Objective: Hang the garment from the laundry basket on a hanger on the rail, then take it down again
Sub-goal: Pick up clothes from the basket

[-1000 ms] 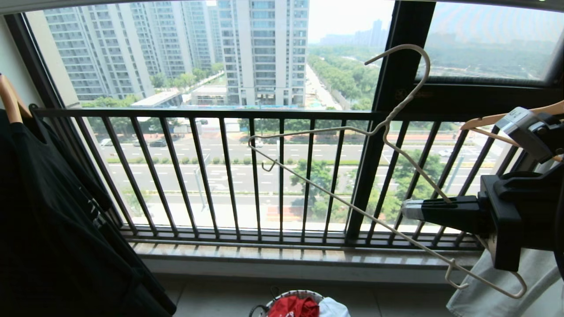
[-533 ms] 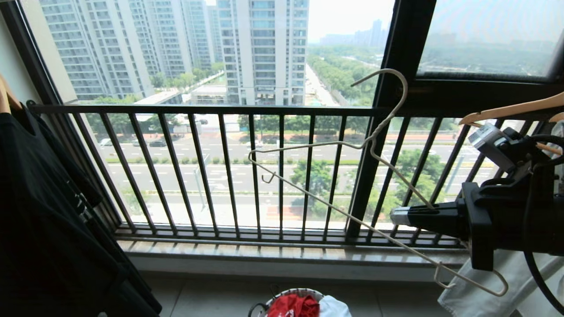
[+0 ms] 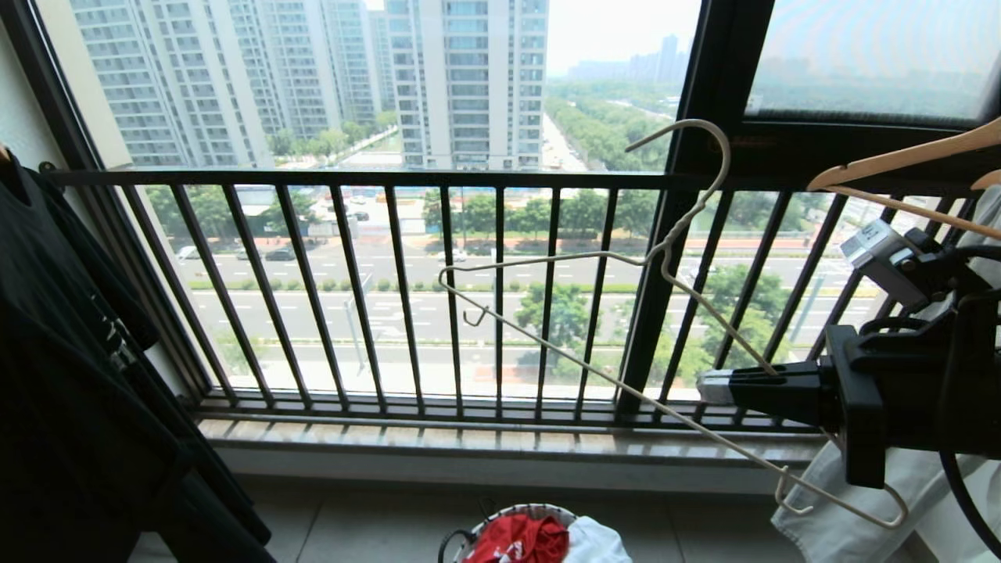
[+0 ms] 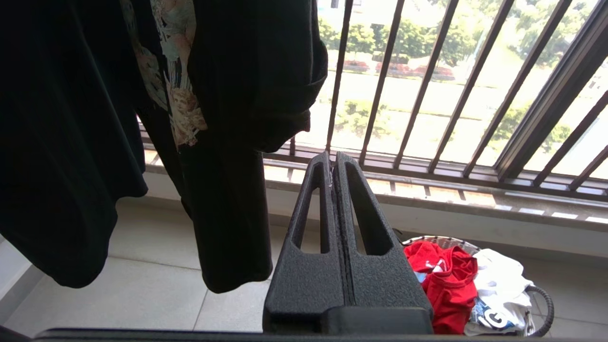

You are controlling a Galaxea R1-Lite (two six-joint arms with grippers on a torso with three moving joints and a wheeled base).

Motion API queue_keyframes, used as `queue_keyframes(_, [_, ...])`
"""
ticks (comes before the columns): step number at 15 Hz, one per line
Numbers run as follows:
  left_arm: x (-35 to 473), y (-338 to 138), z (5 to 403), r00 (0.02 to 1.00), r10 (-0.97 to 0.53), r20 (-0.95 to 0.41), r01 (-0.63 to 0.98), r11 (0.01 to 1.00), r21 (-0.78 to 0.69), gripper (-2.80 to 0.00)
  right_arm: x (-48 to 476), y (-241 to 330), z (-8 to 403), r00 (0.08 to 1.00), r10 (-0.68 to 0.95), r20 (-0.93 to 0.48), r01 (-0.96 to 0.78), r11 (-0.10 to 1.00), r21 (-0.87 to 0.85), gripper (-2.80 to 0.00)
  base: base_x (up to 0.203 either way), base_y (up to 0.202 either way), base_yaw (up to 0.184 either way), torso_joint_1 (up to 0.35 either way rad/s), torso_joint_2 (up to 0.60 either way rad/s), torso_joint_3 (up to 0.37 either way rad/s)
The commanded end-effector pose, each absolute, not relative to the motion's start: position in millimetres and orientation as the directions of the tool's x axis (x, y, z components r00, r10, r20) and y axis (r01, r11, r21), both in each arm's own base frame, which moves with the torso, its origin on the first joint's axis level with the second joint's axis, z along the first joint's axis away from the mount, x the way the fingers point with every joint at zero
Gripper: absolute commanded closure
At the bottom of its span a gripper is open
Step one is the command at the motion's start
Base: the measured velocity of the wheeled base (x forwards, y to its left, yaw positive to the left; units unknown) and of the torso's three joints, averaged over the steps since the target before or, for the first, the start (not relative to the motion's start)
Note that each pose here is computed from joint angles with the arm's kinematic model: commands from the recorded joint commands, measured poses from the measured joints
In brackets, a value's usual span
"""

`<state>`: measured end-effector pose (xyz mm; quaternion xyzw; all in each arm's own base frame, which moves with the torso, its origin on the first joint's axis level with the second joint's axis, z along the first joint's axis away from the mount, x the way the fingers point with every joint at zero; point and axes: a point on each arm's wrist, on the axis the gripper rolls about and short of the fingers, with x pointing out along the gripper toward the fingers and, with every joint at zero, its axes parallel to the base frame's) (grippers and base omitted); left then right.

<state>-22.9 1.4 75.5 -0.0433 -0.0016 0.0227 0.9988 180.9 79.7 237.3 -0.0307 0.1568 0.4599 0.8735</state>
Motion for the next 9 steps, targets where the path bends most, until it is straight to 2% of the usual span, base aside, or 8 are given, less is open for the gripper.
queue_keyframes(1, [-22.8,1.5,75.5,0.999,0.046,0.000,-0.046,0.995,-0.087,0.00,177.1,78.5,239.8,0.529,0.798,-0.291,-0.817,0.571,0.082,0.00,0.000,0.000,0.000,-0.167,0.36,0.204])
queue_keyframes(5, [-22.8,1.5,75.5,0.999,0.046,0.000,-0.046,0.995,-0.087,0.00,176.1,78.5,237.4,0.524,0.798,-0.297,-0.824,0.563,0.060,0.00,0.000,0.000,0.000,-0.164,0.38,0.212])
queue_keyframes(9, [-22.8,1.5,75.5,0.999,0.046,0.000,-0.046,0.995,-0.087,0.00,172.4,77.9,234.8,0.492,0.819,-0.294,-0.849,0.526,0.044,0.00,0.000,0.000,0.000,-0.232,0.53,0.291])
